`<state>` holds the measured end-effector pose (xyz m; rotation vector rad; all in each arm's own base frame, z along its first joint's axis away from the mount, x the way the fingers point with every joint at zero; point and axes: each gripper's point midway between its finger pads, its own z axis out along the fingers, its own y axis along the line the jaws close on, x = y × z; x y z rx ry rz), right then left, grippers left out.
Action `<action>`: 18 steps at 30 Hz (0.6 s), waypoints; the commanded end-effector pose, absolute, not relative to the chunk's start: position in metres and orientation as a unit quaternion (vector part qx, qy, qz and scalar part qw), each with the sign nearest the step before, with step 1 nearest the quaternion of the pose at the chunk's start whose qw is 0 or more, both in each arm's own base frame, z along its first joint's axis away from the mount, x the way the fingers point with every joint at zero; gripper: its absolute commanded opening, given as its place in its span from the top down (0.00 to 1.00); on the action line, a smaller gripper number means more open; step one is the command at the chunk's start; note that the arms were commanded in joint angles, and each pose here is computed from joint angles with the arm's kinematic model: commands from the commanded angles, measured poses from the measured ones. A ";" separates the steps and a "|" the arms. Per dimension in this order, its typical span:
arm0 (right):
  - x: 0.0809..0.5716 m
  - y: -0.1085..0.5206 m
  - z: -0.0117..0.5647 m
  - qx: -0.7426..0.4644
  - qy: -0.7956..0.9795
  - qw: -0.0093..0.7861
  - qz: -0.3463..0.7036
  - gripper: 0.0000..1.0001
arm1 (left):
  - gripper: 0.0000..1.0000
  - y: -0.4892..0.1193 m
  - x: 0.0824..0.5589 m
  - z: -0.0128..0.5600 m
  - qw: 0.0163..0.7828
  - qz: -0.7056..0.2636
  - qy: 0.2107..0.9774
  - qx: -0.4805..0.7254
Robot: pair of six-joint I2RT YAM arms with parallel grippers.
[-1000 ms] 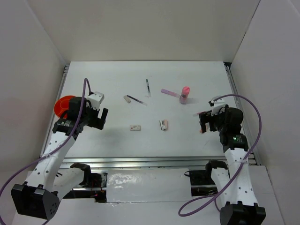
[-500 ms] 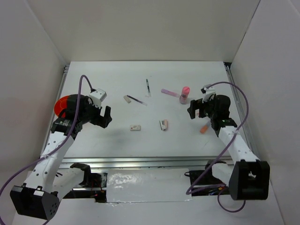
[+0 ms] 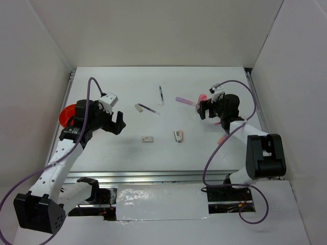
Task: Sort the stationery into containers
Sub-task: Pick up the stationery from the center of the board.
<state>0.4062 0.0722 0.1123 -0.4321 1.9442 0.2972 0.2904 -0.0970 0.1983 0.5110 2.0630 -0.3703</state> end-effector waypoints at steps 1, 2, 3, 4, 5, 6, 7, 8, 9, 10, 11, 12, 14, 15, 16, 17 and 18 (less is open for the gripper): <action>0.444 0.076 0.159 -0.188 0.765 0.605 0.119 0.02 | 0.01 -0.104 0.305 0.210 0.492 -0.163 0.828 0.215; 0.447 0.077 0.157 -0.185 0.766 0.604 0.120 0.02 | 0.01 -0.104 0.306 0.210 0.492 -0.163 0.828 0.215; 0.454 0.076 0.154 -0.181 0.770 0.600 0.121 0.04 | 0.01 -0.104 0.309 0.210 0.493 -0.161 0.828 0.215; 0.456 0.076 0.153 -0.178 0.770 0.600 0.123 0.05 | 0.01 -0.104 0.310 0.210 0.493 -0.160 0.828 0.215; 0.459 0.076 0.150 -0.177 0.772 0.599 0.123 0.05 | 0.01 -0.104 0.312 0.210 0.494 -0.159 0.827 0.216; 0.462 0.077 0.149 -0.178 0.770 0.601 0.123 0.06 | 0.01 -0.103 0.313 0.208 0.491 -0.158 0.829 0.217; 0.464 0.078 0.148 -0.182 0.768 0.601 0.126 0.07 | 0.01 -0.103 0.314 0.209 0.493 -0.157 0.827 0.218; 0.466 0.079 0.148 -0.186 0.767 0.601 0.126 0.08 | 0.01 -0.103 0.315 0.209 0.494 -0.155 0.827 0.218; 0.469 0.080 0.147 -0.189 0.769 0.598 0.127 0.10 | 0.01 -0.104 0.315 0.207 0.493 -0.156 0.828 0.220; 0.471 0.081 0.147 -0.190 0.768 0.597 0.129 0.10 | 0.01 -0.103 0.316 0.207 0.493 -0.155 0.828 0.219; 0.474 0.081 0.148 -0.194 0.766 0.599 0.128 0.11 | 0.01 -0.104 0.316 0.204 0.489 -0.156 0.829 0.219; 0.477 0.081 0.145 -0.196 0.768 0.597 0.127 0.15 | 0.01 -0.103 0.316 0.203 0.489 -0.156 0.830 0.217; 0.480 0.083 0.141 -0.202 0.771 0.589 0.131 0.18 | 0.01 -0.104 0.317 0.202 0.489 -0.156 0.830 0.217; 0.485 0.083 0.145 -0.203 0.771 0.589 0.130 0.22 | 0.01 -0.104 0.318 0.200 0.487 -0.156 0.832 0.218; 0.487 0.085 0.140 -0.208 0.775 0.582 0.132 0.24 | 0.01 -0.103 0.318 0.200 0.487 -0.155 0.832 0.216; 0.486 0.087 0.137 -0.212 0.780 0.573 0.138 0.27 | 0.01 -0.103 0.318 0.200 0.487 -0.155 0.832 0.217; 0.488 0.088 0.140 -0.214 0.778 0.574 0.139 0.31 | 0.01 -0.103 0.319 0.199 0.486 -0.153 0.833 0.216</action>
